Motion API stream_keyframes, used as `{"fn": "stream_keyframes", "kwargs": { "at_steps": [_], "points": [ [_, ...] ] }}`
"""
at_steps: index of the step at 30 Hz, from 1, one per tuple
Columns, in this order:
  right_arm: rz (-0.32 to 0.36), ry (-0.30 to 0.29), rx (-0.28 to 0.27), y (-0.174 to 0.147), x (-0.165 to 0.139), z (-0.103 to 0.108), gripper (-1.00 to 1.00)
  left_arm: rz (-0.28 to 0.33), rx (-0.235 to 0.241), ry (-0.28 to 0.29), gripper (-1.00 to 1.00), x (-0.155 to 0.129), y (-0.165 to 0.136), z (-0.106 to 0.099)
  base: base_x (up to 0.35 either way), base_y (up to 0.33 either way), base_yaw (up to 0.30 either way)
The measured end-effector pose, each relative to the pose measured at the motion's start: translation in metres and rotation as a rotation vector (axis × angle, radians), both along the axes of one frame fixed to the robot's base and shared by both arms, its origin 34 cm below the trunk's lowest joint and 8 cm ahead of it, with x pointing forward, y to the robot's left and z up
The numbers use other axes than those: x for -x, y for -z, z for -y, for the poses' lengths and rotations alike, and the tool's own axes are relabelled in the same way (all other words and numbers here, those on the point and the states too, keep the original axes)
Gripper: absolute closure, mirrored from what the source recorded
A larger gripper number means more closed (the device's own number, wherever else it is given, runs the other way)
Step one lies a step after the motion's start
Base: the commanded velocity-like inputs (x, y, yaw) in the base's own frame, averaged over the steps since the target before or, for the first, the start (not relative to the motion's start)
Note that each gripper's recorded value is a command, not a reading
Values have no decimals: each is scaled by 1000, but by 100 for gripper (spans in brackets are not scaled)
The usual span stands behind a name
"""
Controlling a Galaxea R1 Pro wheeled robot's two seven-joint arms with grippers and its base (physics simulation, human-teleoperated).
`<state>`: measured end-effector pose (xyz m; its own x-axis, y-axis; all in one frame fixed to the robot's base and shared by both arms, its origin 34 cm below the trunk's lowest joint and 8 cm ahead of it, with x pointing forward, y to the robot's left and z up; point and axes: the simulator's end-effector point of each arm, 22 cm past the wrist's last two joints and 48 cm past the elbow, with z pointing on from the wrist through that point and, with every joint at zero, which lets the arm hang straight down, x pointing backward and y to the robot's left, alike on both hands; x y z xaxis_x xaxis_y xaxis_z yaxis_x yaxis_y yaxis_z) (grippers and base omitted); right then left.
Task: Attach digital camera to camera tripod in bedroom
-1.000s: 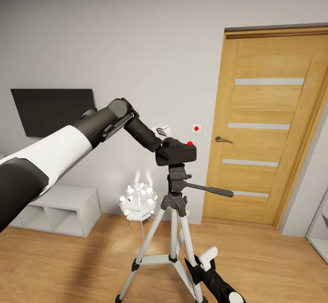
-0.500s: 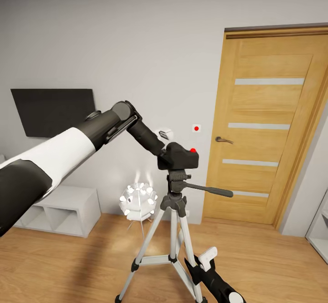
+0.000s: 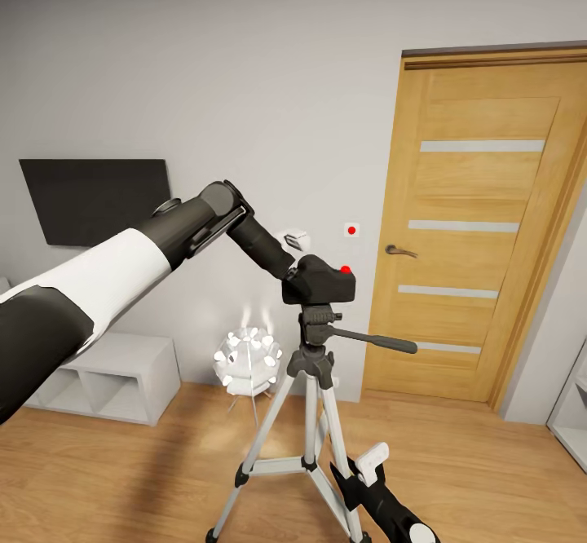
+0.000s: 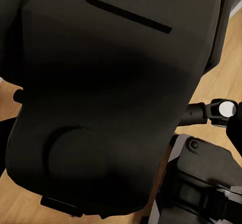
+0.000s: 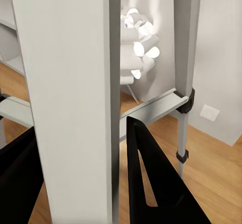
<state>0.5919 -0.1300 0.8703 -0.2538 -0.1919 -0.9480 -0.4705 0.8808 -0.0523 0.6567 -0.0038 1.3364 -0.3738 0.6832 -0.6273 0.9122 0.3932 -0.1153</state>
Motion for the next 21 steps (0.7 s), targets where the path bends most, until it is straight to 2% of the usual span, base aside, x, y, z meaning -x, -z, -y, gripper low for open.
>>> {"fn": "stream_keyframes", "kwargs": {
  "at_steps": [7, 12, 14, 18, 21],
  "points": [
    [1, -3, 0, 0, 0, -1, 100, -8, 5, -1, -100, 1, -1, -2, 0, 0, 0],
    [3, -6, 1, -1, 0, -2, 100, -33, 26, -1, -100, 4, -4, -9, 0, 0, 0],
    [10, -13, 3, -2, 0, -4, 100, -43, 38, 20, -100, 9, -8, -18, 0, 0, 0],
    [8, -9, 0, -2, 0, -3, 100, -2, 31, 52, -100, 16, -17, -29, 0, 0, 0],
    [-5, 14, -8, 0, -1, 2, 100, 2, 54, 79, -100, 27, -27, -32, 0, 0, 0]
  ]
}}
